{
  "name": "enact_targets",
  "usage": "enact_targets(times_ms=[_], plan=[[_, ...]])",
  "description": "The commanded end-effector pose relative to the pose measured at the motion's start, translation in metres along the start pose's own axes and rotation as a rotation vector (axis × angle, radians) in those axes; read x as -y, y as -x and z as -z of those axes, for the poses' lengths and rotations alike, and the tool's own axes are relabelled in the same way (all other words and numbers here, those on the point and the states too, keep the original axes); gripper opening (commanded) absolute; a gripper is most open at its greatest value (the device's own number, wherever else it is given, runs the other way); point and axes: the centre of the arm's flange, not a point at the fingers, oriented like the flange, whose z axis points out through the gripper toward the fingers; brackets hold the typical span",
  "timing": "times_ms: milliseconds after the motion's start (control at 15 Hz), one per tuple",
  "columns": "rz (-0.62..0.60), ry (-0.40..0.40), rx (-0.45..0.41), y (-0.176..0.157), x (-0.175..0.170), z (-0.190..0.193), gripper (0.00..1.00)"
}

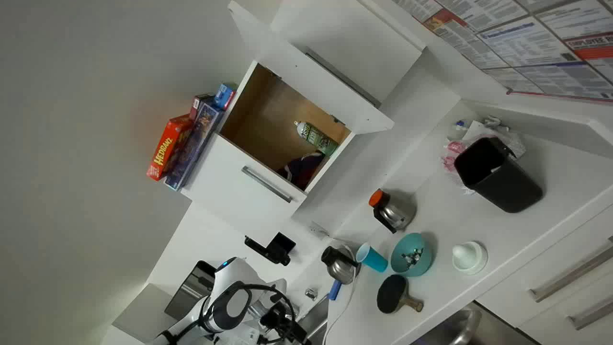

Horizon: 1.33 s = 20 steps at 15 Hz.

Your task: Take the can from the cabinet and put it on the counter

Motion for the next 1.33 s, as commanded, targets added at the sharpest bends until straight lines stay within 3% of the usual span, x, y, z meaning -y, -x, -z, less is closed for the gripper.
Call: enact_targets(times_ms=[0, 467, 600, 800, 1267], plan=[[0.0, 0.0, 0.0, 0.0, 0.0, 0.0, 1.0], [0.0, 0.0, 0.0, 0.0, 0.0, 0.0, 1.0], [0.004, 0.003, -0.034, -0.005, 0.0, 0.01, 1.0], [0.007, 0.01, -0.156, -0.013, -0.003, 0.042, 1.0], [0.084, 0.004, -0.567, -0.027, -0.011, 0.139, 1.0]])
